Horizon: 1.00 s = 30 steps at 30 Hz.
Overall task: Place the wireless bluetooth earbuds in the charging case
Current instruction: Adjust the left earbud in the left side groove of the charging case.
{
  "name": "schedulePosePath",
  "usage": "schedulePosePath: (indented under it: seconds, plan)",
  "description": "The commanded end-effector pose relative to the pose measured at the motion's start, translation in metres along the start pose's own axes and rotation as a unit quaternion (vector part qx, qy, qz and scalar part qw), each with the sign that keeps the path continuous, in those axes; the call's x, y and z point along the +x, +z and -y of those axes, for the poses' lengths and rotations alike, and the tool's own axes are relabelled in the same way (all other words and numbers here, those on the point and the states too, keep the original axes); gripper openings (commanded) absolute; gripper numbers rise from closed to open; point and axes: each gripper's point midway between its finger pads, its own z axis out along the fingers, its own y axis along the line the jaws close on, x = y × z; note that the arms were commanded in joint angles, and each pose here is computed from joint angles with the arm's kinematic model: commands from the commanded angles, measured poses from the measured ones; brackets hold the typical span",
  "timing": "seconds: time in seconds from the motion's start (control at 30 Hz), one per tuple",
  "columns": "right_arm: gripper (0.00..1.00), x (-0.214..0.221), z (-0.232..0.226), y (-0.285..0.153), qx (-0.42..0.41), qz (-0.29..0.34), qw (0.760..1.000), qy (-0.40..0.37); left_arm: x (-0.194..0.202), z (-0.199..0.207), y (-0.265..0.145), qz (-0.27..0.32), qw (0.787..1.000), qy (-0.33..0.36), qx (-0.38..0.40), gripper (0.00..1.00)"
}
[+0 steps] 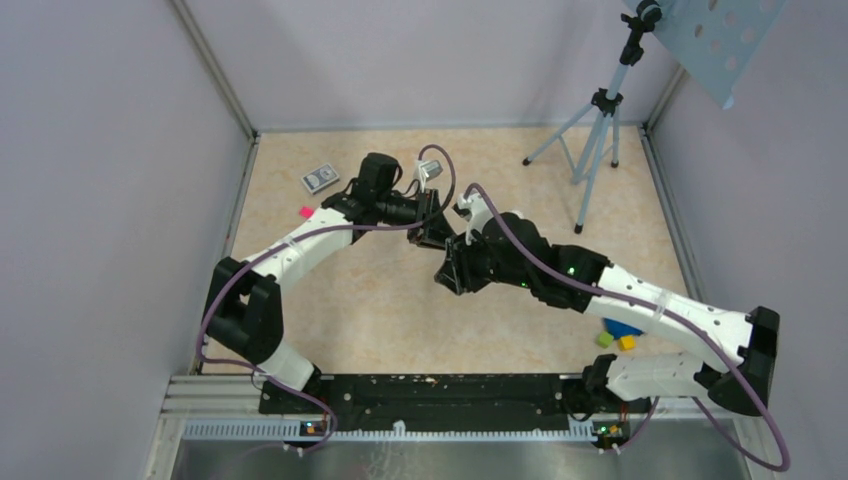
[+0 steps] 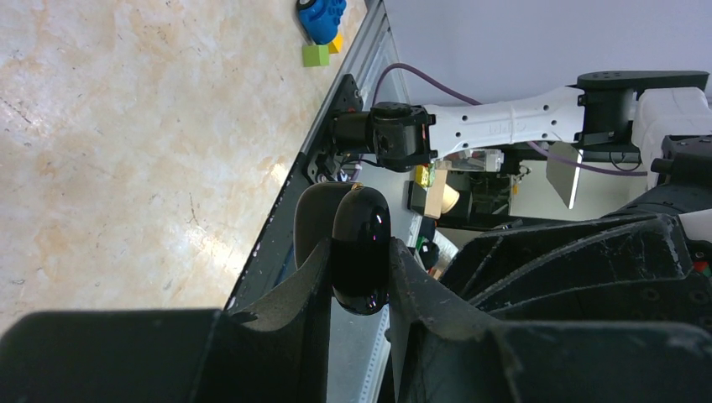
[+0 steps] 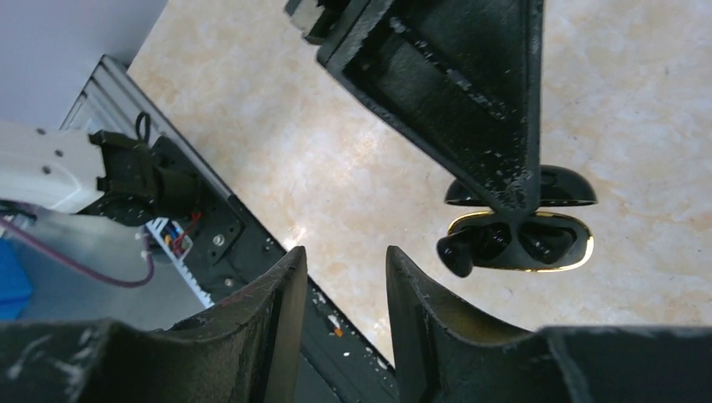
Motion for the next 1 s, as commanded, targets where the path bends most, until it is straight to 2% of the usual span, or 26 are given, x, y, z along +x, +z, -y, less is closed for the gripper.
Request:
schedulePosePath:
  seconds: [0.0,0.17,0.33,0.6,0.7,0.83,0.97]
  plan:
    - [0.39,-0.035,0.000,-0.001,0.031,0.053,0.998,0.004,-0.001,0.018,-0.007,0.010,0.999,0.035,0.020,0.00]
    - [0.39,-0.027,0.012,0.010,0.074,0.022,0.997,-0.003,-0.002,0.019,-0.007,0.011,0.999,0.036,0.022,0.00]
    - [0.39,-0.023,0.023,0.007,0.100,0.015,0.995,-0.010,-0.003,0.019,-0.007,0.012,0.999,0.039,0.023,0.00]
    - [0.39,-0.013,0.023,0.005,0.093,-0.005,0.996,-0.011,-0.002,0.018,-0.007,0.011,0.999,0.036,0.023,0.00]
    - [0.39,-0.017,0.024,0.001,0.097,0.002,0.995,-0.013,-0.002,0.019,-0.007,0.011,0.999,0.037,0.023,0.00]
    - [0.40,-0.026,0.007,-0.004,0.056,0.018,0.998,-0.017,-0.002,0.017,-0.007,0.010,0.999,0.036,0.022,0.00]
    - [0.39,-0.030,0.000,-0.013,0.074,0.034,0.996,-0.043,-0.002,0.016,-0.006,0.009,0.999,0.034,0.022,0.00]
